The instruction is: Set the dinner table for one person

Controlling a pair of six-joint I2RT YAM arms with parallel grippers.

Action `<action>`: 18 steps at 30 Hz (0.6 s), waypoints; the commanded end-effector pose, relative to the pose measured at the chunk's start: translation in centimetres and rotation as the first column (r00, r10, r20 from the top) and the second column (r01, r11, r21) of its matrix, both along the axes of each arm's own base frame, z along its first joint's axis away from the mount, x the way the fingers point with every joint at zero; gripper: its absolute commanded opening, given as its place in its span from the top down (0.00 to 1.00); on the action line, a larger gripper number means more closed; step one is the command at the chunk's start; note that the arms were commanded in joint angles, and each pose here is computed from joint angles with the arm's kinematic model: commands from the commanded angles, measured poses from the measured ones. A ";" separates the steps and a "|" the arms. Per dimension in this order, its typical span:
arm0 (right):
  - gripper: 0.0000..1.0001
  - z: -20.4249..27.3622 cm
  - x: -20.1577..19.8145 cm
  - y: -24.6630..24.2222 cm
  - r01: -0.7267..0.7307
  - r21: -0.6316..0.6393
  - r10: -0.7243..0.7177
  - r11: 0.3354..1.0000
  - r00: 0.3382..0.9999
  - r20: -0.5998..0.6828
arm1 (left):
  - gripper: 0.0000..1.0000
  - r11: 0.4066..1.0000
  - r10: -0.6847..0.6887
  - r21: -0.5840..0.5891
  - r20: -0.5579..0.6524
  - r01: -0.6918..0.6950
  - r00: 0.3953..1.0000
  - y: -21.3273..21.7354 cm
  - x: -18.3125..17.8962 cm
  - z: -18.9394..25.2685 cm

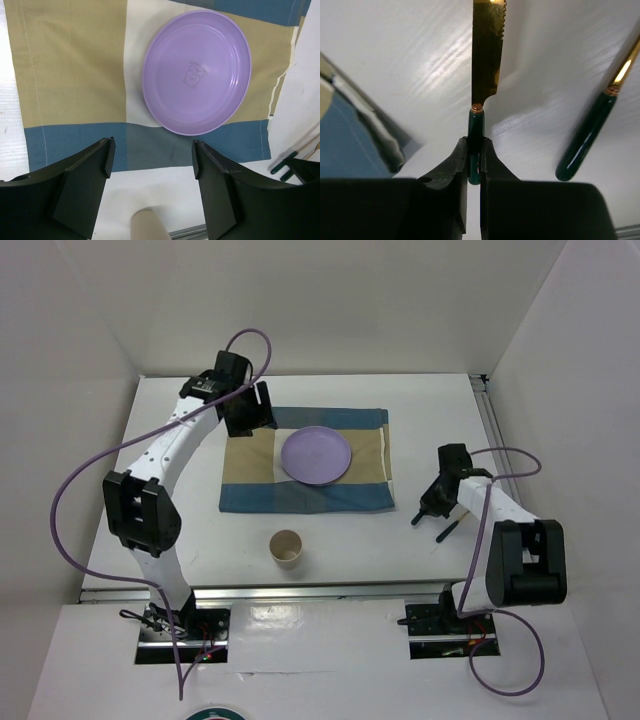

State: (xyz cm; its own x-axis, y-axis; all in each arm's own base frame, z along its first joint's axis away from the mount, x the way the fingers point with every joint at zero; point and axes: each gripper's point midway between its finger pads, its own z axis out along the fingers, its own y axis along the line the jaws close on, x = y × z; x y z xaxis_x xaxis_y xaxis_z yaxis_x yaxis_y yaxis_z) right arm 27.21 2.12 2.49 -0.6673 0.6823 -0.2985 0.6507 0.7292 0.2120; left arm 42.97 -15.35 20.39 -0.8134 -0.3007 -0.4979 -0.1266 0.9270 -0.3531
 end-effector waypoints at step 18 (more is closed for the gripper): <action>1.00 8.2 11.6 17.0 -0.645 -0.092 0.646 0.759 0.727 0.231 | 0.20 1.000 0.014 0.008 0.059 -0.014 0.998 2.6 -3.0 2.9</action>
State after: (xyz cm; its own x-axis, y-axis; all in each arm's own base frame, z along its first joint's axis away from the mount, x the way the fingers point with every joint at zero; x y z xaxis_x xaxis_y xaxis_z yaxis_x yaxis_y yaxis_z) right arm 37.52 18.40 9.93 -0.8631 0.1393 -0.4855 -0.0078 0.9574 0.2886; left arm 40.76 -13.56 22.14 -0.7933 -0.3187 -0.5187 -0.1361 0.9233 -0.3591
